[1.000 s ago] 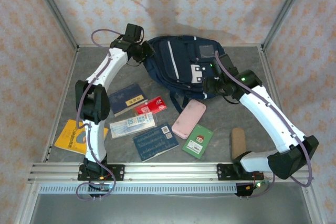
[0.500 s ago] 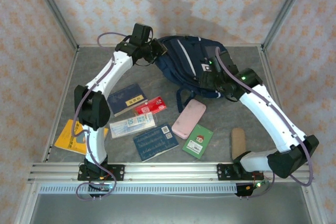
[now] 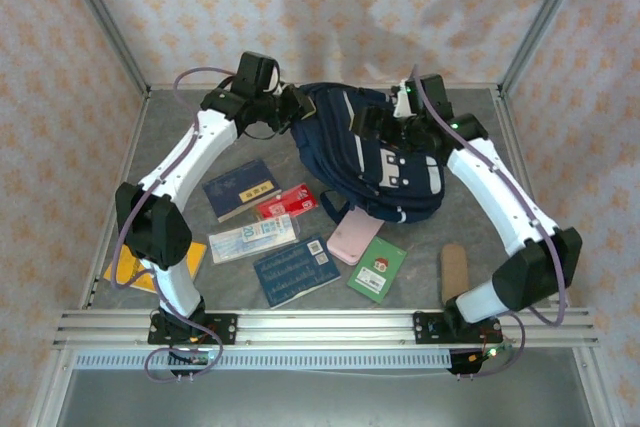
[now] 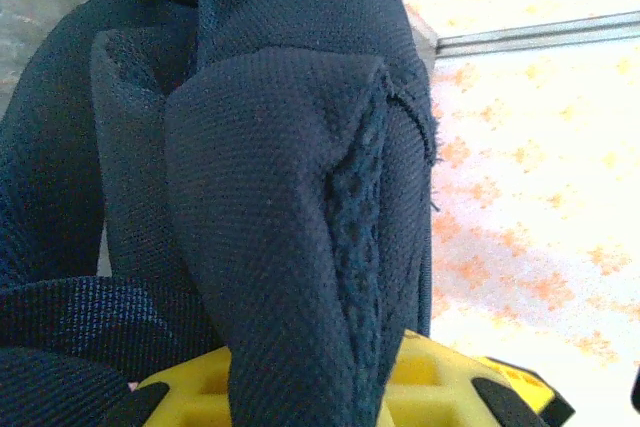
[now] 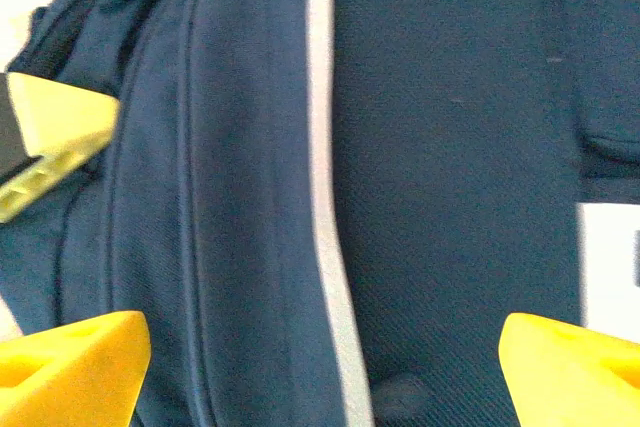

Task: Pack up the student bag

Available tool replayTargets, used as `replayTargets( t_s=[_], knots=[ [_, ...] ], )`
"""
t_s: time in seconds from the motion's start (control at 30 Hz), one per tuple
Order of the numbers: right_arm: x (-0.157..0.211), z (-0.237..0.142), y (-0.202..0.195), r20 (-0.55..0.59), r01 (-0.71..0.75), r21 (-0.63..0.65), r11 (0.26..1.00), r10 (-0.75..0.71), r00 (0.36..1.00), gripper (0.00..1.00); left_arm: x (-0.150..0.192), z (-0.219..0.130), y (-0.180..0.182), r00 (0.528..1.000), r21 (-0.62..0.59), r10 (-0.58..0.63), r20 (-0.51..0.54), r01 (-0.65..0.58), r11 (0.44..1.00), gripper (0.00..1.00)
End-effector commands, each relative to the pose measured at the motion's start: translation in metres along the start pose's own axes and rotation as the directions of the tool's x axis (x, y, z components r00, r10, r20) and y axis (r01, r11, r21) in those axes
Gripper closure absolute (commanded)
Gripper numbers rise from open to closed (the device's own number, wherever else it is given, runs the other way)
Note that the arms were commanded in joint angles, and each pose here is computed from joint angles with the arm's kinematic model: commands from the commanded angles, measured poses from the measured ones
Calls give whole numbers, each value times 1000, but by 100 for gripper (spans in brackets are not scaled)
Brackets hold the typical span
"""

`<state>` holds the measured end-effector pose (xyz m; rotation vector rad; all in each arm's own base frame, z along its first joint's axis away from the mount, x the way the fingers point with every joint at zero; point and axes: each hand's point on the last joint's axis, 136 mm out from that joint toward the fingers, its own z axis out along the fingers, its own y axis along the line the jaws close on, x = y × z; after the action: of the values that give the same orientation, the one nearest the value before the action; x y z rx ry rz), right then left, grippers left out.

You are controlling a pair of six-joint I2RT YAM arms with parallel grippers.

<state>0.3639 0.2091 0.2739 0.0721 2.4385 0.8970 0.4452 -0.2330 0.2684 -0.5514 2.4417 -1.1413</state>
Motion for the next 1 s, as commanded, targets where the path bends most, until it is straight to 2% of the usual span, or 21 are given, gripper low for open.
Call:
replayTargets(
  t_s=[0.0,0.23,0.33,0.5,0.7,0.87,0.97],
  knots=[
    [-2,13,22,-48,-27,-147,989,20,999,10,12,-16,-25,997,109,62,-39,-58,992,100],
    [4,34,-1,-97,70,16,997,-68,993,13,13,-10,-19,996,100,76,-46,-71,993,100],
    [12,42,7,-133,79,-26,997,-82,988,21,13,-6,-19,996,101,77,-53,-72,992,100],
    [19,45,26,-142,77,-132,988,-96,985,26,13,-3,-16,994,87,84,-65,-78,993,100],
    [29,53,5,-170,135,-11,991,-135,976,26,12,-3,-18,994,89,88,-67,-82,993,100],
    [34,53,-7,-173,181,72,981,-167,971,37,12,-1,-19,993,87,91,-73,-85,993,100],
    [39,56,-9,-187,191,81,978,-173,967,39,12,3,-19,993,87,90,-80,-83,993,100]
  ],
)
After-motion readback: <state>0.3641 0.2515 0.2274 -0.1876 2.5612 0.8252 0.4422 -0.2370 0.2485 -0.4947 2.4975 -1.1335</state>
